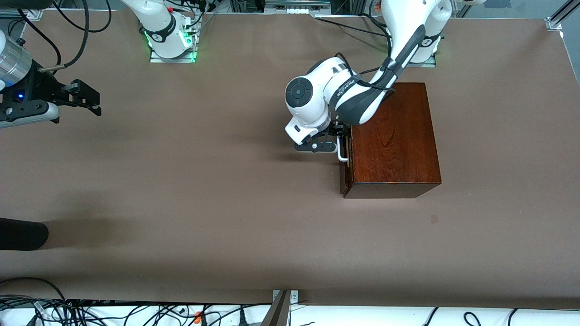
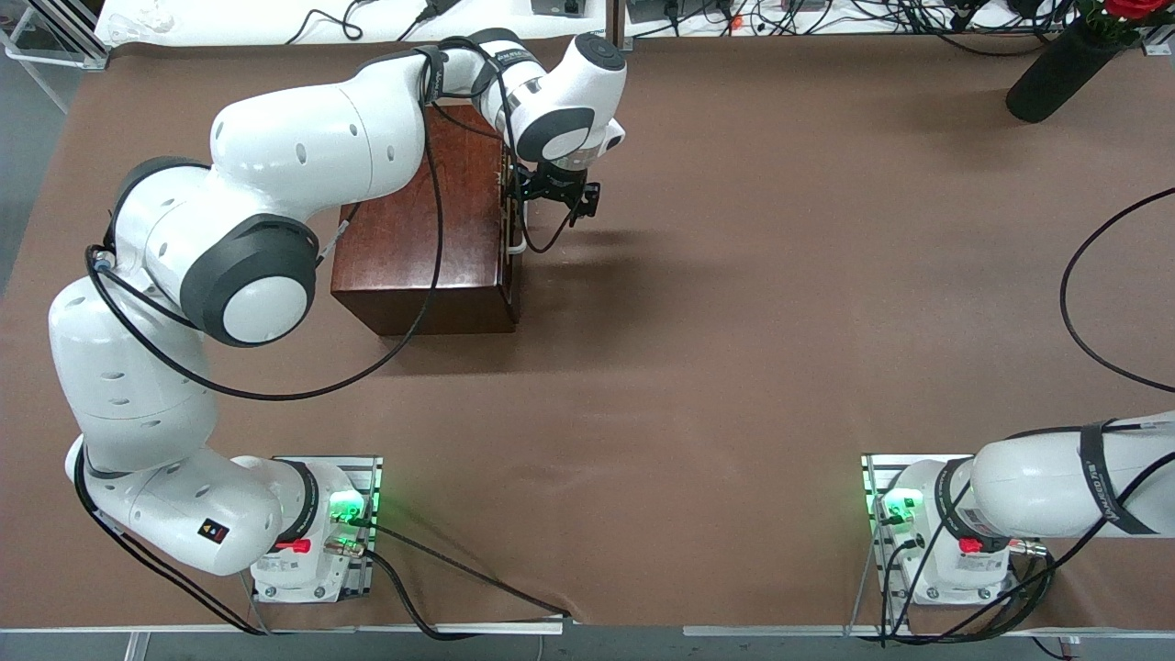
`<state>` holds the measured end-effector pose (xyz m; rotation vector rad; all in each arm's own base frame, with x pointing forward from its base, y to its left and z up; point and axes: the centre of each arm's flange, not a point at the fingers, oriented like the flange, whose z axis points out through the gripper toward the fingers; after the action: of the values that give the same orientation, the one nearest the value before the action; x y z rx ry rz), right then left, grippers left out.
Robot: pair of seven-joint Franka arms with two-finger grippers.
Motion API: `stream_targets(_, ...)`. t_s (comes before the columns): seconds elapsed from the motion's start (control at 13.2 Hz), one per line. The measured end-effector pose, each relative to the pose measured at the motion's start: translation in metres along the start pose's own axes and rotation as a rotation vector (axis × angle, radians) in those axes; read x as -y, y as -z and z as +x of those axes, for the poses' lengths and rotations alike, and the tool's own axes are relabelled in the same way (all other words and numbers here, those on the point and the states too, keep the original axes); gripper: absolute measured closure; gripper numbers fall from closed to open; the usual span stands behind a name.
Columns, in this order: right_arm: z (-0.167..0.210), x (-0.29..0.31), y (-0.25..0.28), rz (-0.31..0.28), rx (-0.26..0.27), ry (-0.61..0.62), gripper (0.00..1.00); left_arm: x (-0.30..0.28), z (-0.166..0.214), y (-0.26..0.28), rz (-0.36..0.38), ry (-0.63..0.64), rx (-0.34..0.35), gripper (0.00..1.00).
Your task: Open drawer, take yellow block, close drawer
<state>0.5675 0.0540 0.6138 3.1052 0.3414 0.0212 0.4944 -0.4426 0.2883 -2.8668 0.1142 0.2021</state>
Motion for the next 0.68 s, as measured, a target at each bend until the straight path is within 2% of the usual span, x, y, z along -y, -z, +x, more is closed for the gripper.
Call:
stream_targets(0.53, 0.000, 0.000, 0.000, 0.000, -0.001, 0.000, 0.00, -0.009, -0.001, 0.004, -0.038, 0.038, -0.033, 0.00)
stream_targets(0.68, 0.000, 0.000, 0.000, 0.000, -0.001, 0.000, 0.00, -0.017, -0.003, 0.008, -0.074, 0.038, -0.050, 0.00)
